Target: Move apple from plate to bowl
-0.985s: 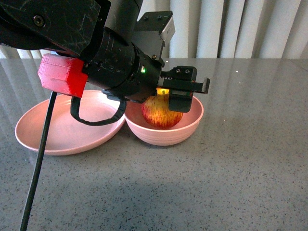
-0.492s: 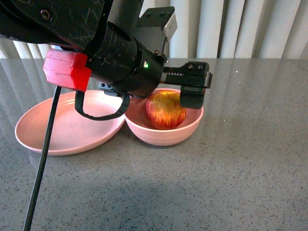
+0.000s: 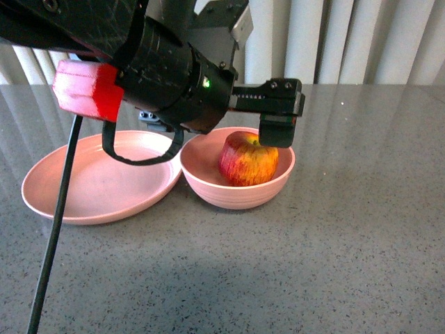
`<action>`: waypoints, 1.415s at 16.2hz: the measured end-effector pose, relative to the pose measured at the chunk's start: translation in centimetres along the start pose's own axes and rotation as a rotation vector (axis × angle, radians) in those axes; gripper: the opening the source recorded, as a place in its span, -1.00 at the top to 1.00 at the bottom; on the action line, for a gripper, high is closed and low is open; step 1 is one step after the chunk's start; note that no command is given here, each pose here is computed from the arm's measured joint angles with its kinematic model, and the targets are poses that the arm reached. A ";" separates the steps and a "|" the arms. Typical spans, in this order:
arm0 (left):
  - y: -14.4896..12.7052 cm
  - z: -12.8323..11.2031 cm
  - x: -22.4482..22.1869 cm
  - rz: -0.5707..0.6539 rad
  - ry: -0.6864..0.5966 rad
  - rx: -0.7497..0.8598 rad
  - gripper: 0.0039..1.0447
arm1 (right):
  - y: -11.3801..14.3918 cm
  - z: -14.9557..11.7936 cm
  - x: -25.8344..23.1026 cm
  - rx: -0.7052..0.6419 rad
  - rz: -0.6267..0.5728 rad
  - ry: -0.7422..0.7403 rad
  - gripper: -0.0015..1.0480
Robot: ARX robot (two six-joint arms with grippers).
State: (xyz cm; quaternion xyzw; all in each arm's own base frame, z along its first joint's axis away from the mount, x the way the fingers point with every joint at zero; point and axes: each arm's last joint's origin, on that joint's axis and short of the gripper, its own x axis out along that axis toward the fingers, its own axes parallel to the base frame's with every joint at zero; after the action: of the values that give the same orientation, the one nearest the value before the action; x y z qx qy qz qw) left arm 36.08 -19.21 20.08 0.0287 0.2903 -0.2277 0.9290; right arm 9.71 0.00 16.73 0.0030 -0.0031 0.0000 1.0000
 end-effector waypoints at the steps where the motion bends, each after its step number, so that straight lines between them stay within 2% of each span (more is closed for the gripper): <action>1: -0.1 0.7 -0.9 -0.006 -0.035 0.000 -0.88 | 0.0 0.0 0.0 0.000 0.000 0.000 -0.87; 5: 0.0 3.9 -5.6 -0.014 -0.221 -0.016 -0.88 | 0.0 0.0 0.0 0.000 0.000 0.000 -0.87; 7: 1.1 4.8 -8.9 0.037 -0.337 -0.029 -0.88 | 0.0 0.0 0.0 0.000 0.000 0.000 -0.87; 11: 4.9 3.6 -17.3 0.213 -0.523 -0.037 -0.84 | 0.0 0.0 0.0 0.000 0.000 0.000 -0.87; 12: 5.9 2.2 -19.3 0.371 -0.620 -0.061 -0.60 | 0.0 0.0 0.0 0.000 0.000 0.000 -0.87; 14: 7.2 -2.6 -21.1 0.480 -0.646 -0.081 -0.11 | 0.0 0.0 0.0 0.000 0.000 0.000 -0.87; 16: 7.4 -6.6 -20.5 0.462 -0.587 -0.077 0.34 | 0.0 0.0 0.0 0.000 0.000 0.000 -0.87; 18: 7.5 -8.5 -20.6 0.458 -0.577 -0.076 0.61 | 0.0 0.0 0.0 0.000 0.000 0.000 -0.87; 20: 7.6 -10.0 -21.5 0.465 -0.611 -0.076 0.99 | 0.0 0.0 0.0 0.000 0.000 0.000 -0.87; 23: 7.6 -12.4 -21.6 0.466 -0.587 -0.079 0.98 | 0.0 0.0 0.0 0.000 0.000 0.000 -0.87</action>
State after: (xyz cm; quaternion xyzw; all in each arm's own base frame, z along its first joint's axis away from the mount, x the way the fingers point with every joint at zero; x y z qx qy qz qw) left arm 17.18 -1.32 21.18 -0.0081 0.0060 0.0027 0.9999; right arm 9.71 0.00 16.73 0.0030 -0.0031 0.0000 1.0000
